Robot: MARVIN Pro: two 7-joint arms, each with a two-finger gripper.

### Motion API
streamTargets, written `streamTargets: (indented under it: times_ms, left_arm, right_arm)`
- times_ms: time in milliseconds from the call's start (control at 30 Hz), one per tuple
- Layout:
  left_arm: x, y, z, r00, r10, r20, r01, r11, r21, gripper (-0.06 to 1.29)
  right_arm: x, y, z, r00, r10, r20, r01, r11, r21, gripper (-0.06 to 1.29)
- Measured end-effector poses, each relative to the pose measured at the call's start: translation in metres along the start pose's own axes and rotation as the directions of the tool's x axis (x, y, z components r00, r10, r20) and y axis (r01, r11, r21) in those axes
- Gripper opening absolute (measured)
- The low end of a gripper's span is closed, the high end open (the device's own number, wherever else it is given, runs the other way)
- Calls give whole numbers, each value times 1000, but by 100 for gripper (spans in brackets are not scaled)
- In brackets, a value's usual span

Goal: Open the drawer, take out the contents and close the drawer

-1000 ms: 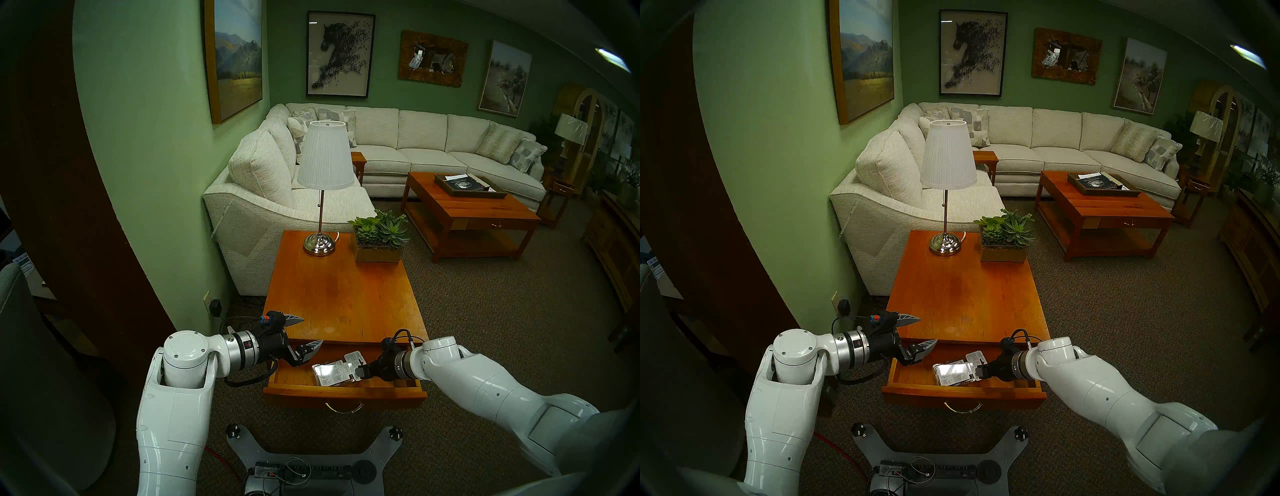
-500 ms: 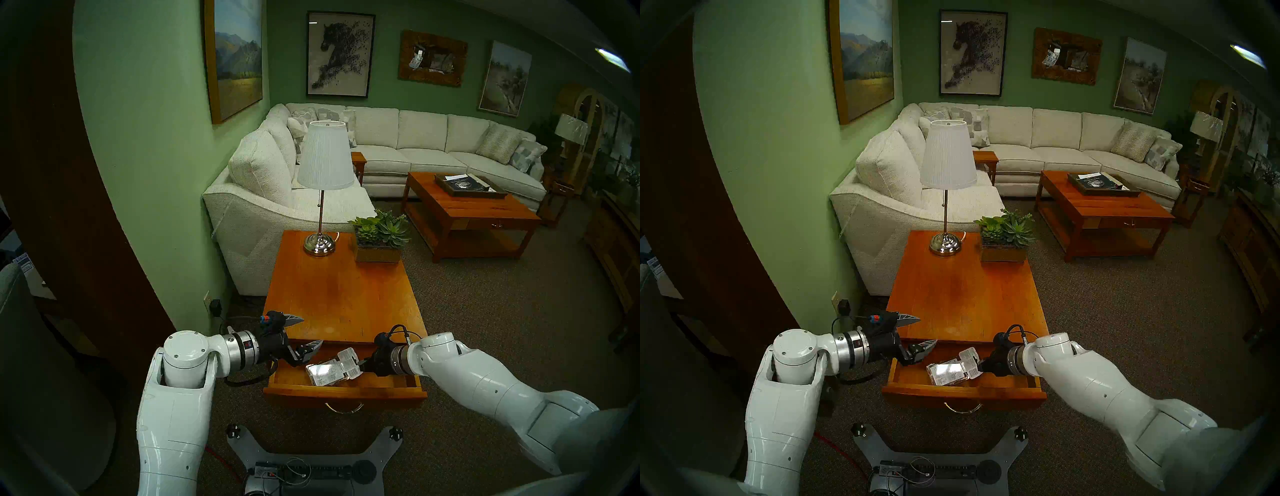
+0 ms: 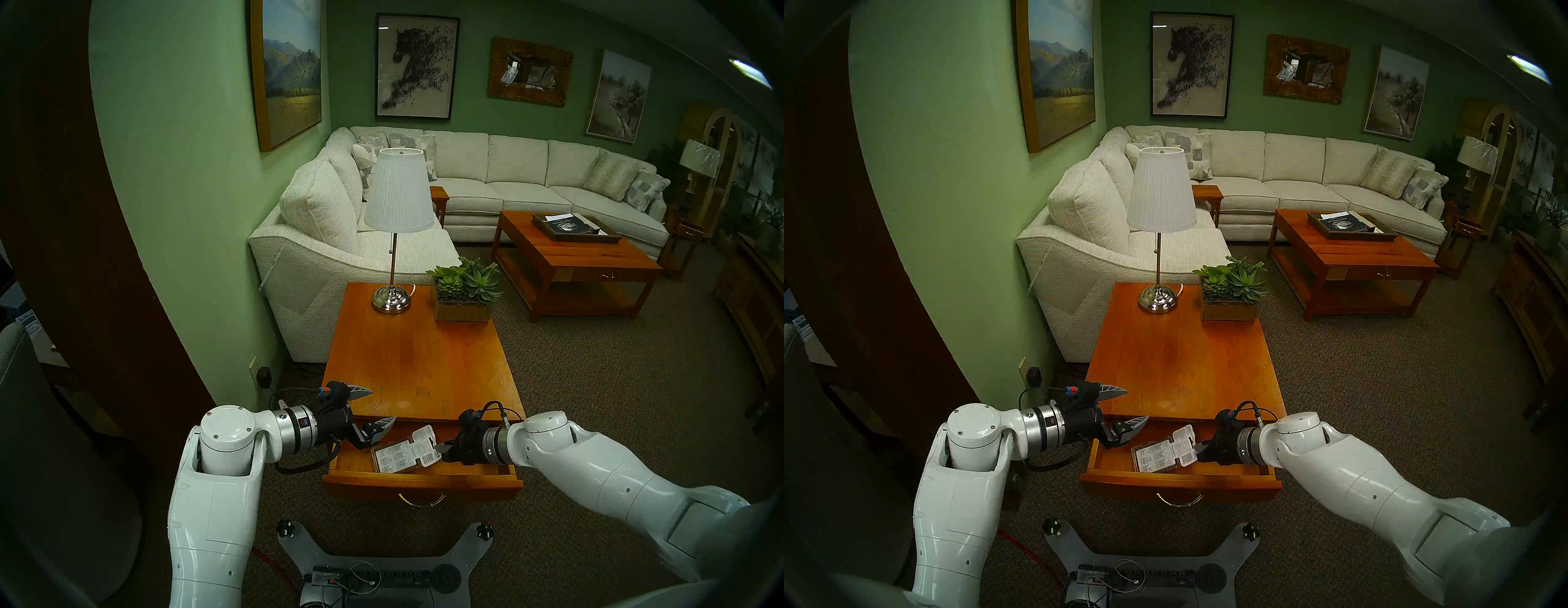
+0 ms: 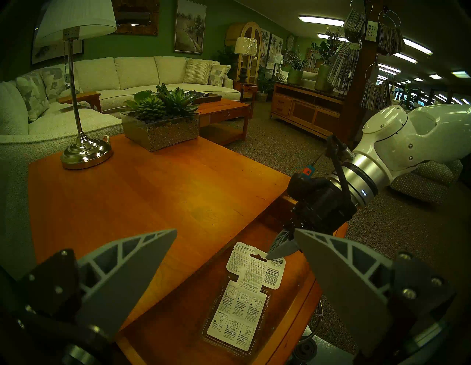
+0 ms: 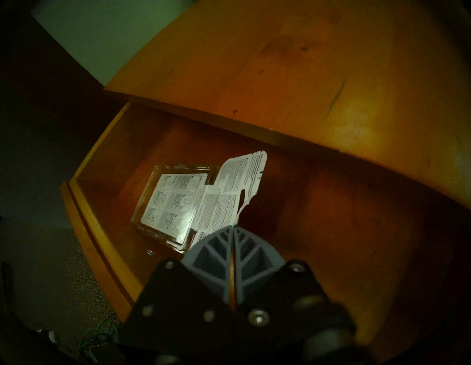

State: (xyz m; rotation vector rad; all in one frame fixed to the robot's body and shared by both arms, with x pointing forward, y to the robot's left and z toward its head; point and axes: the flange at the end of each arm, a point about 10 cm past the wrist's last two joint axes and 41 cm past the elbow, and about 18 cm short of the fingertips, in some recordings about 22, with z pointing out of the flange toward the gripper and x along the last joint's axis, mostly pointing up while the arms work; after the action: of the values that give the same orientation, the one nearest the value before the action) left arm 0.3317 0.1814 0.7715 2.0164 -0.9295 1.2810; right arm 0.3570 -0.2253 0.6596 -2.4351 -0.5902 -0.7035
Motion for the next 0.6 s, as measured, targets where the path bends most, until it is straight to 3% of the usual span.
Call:
streamTargets:
  times_ms: [333, 600]
  left_arm:
    - [-1, 0, 0, 1000, 0, 2, 0, 1000, 0, 126]
    - [-2, 0, 0, 1000, -1, 5, 1, 1000, 0, 126]
  right_arm:
    - [10, -17, -14, 996, -77, -49, 79, 996, 52, -4]
    - [30, -32, -30, 981, -159, -112, 169, 982, 80, -4]
